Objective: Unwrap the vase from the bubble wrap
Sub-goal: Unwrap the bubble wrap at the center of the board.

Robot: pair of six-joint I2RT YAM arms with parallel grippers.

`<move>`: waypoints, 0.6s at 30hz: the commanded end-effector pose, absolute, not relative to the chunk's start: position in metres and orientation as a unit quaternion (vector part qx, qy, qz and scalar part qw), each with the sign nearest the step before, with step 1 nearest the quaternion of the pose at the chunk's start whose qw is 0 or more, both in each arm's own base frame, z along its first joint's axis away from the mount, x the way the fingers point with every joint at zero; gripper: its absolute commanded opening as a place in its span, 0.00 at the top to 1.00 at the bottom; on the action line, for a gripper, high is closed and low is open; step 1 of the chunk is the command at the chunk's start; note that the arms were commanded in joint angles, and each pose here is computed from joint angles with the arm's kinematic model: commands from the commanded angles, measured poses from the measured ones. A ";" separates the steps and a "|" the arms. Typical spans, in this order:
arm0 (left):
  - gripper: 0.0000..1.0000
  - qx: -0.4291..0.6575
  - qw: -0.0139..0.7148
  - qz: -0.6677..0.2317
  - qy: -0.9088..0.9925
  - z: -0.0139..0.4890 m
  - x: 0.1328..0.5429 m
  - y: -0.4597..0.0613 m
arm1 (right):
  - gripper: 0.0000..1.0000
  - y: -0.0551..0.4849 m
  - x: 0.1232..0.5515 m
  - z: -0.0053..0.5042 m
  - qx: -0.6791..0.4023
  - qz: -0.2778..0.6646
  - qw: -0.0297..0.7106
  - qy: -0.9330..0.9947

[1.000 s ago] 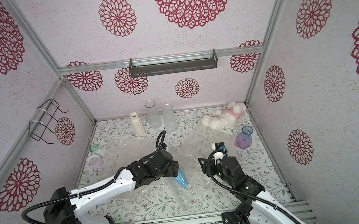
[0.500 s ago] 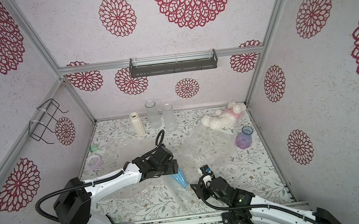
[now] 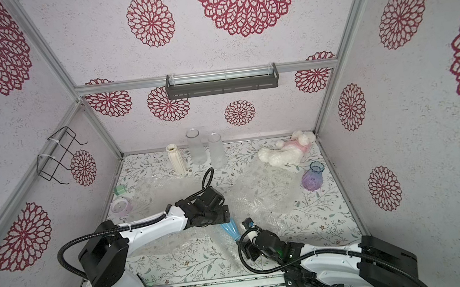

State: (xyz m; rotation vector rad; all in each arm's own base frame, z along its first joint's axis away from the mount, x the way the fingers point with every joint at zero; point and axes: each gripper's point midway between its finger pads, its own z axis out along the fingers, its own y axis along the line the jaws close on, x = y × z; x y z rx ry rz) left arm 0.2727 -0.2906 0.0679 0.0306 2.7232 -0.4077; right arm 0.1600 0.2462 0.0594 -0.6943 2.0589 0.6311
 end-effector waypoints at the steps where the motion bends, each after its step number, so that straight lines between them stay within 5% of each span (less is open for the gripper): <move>1: 0.11 -0.001 0.197 -0.153 0.968 0.072 0.283 -0.293 | 0.35 0.259 0.168 0.082 -0.277 0.269 0.473 0.792; 18: 0.11 -0.005 0.197 -0.160 0.967 0.076 0.282 -0.290 | 0.46 0.282 0.180 0.060 -0.283 0.255 0.469 0.797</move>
